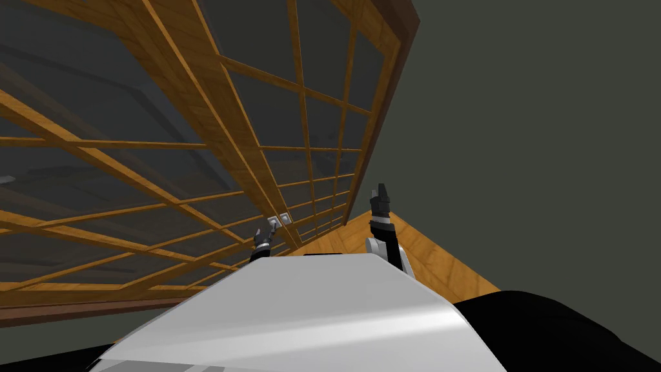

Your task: Pull the door open

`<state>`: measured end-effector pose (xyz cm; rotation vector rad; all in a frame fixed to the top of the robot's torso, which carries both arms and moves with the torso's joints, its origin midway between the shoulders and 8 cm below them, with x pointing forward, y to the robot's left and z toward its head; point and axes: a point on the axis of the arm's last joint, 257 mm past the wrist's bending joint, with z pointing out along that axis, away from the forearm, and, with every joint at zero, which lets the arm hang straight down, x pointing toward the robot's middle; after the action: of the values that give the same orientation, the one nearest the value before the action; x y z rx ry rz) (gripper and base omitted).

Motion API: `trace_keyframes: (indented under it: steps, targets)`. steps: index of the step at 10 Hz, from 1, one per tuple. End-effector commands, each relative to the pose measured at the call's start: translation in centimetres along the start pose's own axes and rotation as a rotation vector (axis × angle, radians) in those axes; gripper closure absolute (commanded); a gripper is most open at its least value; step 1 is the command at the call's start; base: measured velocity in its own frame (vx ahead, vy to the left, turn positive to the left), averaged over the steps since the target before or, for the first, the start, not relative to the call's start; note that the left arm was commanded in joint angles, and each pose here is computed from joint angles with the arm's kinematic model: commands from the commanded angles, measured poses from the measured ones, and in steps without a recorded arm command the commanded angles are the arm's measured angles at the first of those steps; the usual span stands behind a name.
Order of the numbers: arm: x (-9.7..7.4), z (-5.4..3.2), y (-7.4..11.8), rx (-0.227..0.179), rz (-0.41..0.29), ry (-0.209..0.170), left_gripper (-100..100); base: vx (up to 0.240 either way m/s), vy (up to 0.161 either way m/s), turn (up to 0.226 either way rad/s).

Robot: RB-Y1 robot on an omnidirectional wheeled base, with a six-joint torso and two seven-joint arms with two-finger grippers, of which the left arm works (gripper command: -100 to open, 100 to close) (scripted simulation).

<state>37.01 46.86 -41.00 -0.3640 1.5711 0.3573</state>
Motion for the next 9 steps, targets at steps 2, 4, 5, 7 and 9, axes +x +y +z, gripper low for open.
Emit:
trace_keyframes:
  steps: [2,4,5,7,9]
  targets:
    - [0.0,0.00,0.0,0.000,0.000,0.000,100,0.005,-0.009,0.003]
    - [0.0,0.00,0.0,0.000,0.000,0.000,100,-0.017,-0.023,-0.034]
    - [0.0,0.00,0.0,0.000,0.000,0.000,100,0.002,-0.006,0.017]
    - [0.0,0.00,0.0,0.000,0.000,0.000,100,0.000,0.000,0.000]
    - [1.7,-1.61,1.1,-0.015,-0.003,0.040,-100,-0.148,0.003,0.110]
